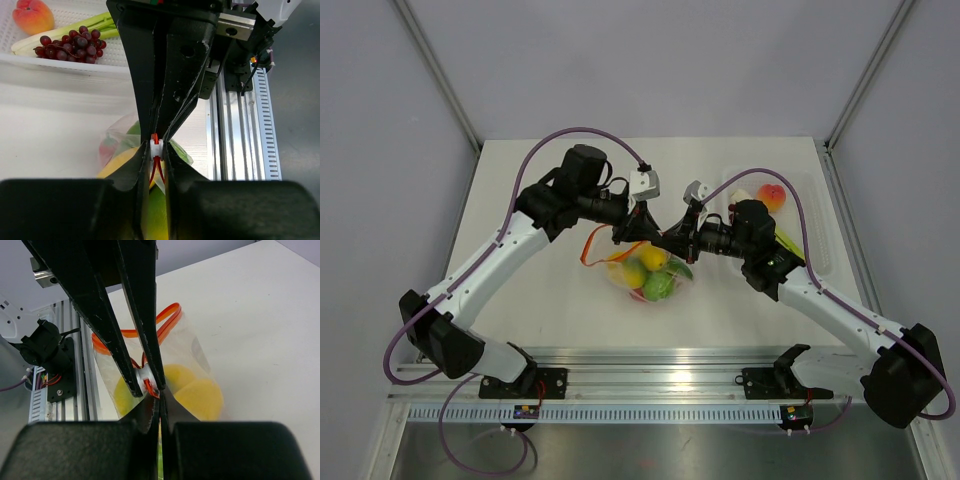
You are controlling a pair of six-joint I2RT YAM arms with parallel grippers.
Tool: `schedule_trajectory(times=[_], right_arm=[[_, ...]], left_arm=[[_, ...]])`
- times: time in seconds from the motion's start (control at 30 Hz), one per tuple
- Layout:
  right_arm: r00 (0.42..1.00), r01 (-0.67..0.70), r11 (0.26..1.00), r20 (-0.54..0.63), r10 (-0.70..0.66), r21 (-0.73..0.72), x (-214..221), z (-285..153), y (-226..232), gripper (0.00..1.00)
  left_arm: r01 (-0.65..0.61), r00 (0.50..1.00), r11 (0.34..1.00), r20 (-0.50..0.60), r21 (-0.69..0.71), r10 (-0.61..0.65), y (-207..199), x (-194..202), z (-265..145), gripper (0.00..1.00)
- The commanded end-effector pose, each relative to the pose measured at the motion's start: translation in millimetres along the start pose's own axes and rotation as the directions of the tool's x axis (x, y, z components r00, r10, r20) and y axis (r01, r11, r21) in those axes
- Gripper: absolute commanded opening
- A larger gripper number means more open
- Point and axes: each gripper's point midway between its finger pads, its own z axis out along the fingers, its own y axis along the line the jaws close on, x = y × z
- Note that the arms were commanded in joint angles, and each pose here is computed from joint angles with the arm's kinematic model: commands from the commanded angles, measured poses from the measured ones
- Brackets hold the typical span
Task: Place the food in the zip-top bag and seal the zipper
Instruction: Zip the zipper food storage bag at the center of the board.
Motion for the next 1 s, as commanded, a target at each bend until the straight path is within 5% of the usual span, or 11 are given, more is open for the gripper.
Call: schedule_trajectory(times=[0.0,0.07,0.5,0.97], right_arm=[[0.993,0.082,0.997,0.086,-0.080,-0.013,-40,-3,9,0.00],[0.993,0.084,0.996,0.087,-0.083,-0.011,-40,-4,9,0.00],[0.982,0.153,0.988,0.103,-0.156,0.031,-48,-21,14,0.00],[0.937,0.083,0.892,0.269,-0.221,0.445,-70,-68,-35,0.00]], left_arm=[[-0.037,0.998,0.999,0.054,0.018,0.036,-6,-21,-6,0.08],[-0.026,0.999,0.999,0.045,0.019,0.025,-6,-18,-6,0.00],[-0.005,0.999,1.000,0.048,-0.001,0.005,1,-10,-7,0.00],[0.105,0.994,0.993,0.016,-0.049,-0.104,16,27,-7,0.00]])
